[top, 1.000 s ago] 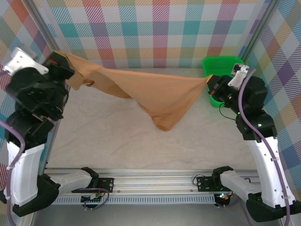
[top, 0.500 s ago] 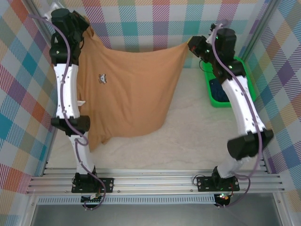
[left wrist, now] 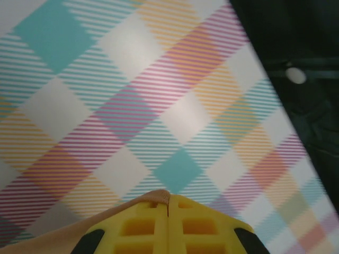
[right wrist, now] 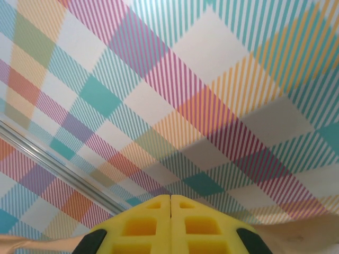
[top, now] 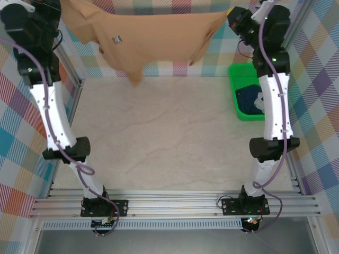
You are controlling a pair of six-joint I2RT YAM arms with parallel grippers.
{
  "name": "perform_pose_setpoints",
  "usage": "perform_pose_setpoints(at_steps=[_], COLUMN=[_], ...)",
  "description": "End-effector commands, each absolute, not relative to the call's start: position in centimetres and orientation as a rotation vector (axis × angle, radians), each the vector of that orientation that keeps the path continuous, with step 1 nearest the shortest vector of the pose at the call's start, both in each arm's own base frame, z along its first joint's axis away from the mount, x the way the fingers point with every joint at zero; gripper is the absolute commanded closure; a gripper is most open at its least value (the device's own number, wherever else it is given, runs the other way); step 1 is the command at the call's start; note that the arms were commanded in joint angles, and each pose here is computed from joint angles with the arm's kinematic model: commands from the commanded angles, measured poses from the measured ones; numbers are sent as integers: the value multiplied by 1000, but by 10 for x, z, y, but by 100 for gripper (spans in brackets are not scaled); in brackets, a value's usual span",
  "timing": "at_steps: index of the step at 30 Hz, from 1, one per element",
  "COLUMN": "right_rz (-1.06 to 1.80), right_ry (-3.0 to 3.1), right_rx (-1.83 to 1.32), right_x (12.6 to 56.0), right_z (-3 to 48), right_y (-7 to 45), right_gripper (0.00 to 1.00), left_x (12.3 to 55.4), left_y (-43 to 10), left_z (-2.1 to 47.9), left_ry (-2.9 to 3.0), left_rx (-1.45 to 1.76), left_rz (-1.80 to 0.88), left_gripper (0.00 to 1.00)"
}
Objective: Fold and stack the t-shirts
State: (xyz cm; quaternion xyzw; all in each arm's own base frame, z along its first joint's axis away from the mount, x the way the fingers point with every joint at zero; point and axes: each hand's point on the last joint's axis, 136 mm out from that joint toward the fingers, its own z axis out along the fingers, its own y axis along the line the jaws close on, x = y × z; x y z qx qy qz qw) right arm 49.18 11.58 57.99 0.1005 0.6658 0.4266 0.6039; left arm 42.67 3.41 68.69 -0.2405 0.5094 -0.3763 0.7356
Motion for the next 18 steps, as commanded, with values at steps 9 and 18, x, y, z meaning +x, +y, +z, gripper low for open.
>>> perform_pose_setpoints(at_steps=[9,18], right_rz=[1047,896], right_ry=[2026,2597], right_rx=[431,562], right_x=[434,310], right_z=[344,92], right_y=[122,141], right_gripper=[100,100], left_x=[323,191], left_y=[-32,-43], left_z=[398,90], left_ry=[1816,2269], left_rx=[-809,-1259], left_rz=[-622,-564], left_gripper=[100,100])
